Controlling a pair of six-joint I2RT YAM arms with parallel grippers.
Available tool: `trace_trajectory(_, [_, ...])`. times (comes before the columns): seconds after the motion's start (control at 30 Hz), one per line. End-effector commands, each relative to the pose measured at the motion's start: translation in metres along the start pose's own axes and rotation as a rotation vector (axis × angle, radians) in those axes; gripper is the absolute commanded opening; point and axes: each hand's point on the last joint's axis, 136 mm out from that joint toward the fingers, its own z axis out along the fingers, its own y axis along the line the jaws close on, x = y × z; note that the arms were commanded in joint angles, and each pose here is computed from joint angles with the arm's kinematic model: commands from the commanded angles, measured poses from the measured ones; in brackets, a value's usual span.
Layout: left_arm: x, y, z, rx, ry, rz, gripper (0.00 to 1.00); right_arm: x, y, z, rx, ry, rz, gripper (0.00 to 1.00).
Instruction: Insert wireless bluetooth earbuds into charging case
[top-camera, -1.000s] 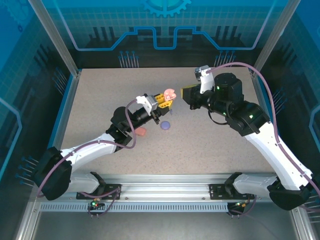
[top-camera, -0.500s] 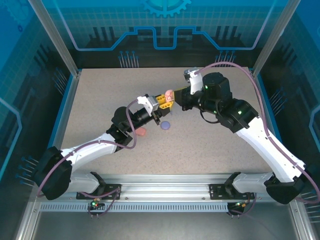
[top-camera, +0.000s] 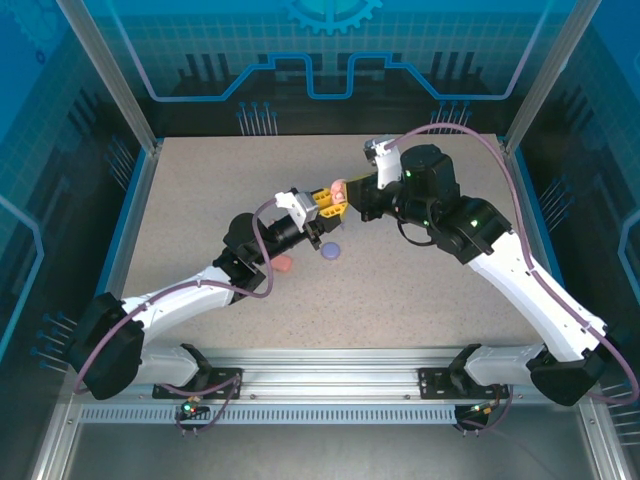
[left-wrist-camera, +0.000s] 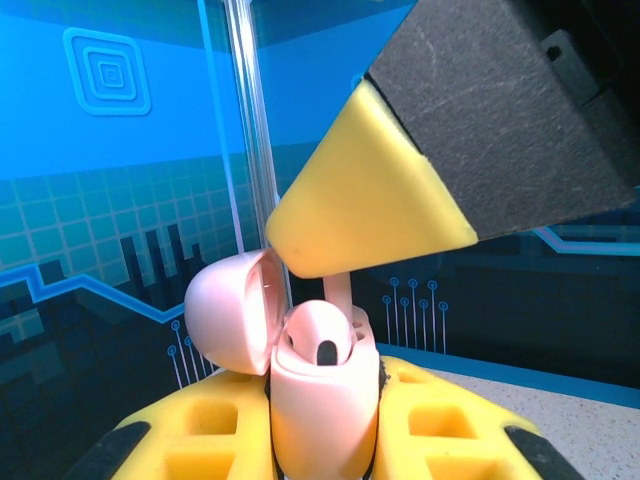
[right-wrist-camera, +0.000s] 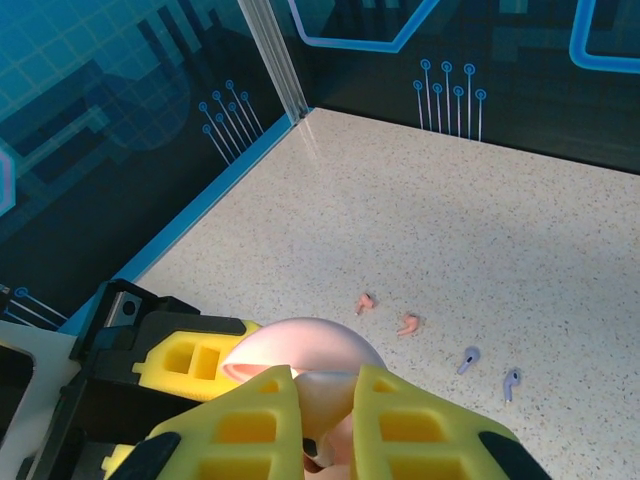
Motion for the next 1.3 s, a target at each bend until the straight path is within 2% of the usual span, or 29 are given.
trace_trajectory(0.0, [-0.020, -0.001, 0.006, 0.011, -0.054, 0.016, 0.00, 0.009, 0.002, 0.004, 0.000, 0.018, -0.028, 0.13])
trace_trajectory(0.37, [-0.021, 0.001, 0.006, -0.003, -0.057, 0.018, 0.00, 0.026, -0.006, 0.010, 0.022, 0.062, -0.054, 0.12])
trace_trajectory(0.47, [-0.021, 0.002, 0.005, -0.009, -0.060, 0.017, 0.00, 0.031, -0.006, 0.011, 0.019, 0.076, -0.043, 0.15])
trace_trajectory(0.67, [-0.018, 0.001, 0.006, -0.003, -0.054, 0.008, 0.00, 0.013, -0.009, -0.001, 0.036, 0.020, 0.019, 0.30])
trace_trajectory(0.93, [-0.013, 0.000, 0.007, -0.001, -0.043, 0.000, 0.00, -0.040, -0.013, -0.048, 0.009, -0.175, 0.134, 0.61])
trace_trajectory(1.0, [-0.010, 0.000, 0.007, 0.000, -0.035, 0.001, 0.00, -0.046, -0.022, -0.054, 0.025, -0.183, 0.164, 0.63])
trace_trajectory(1.1, [-0.004, -0.001, 0.007, 0.009, -0.022, -0.002, 0.00, -0.050, -0.039, -0.048, 0.062, -0.137, 0.189, 0.63])
trace_trajectory(1.27, [0.010, -0.005, 0.010, 0.033, 0.019, -0.016, 0.00, -0.048, -0.057, -0.009, 0.100, 0.032, 0.192, 0.63])
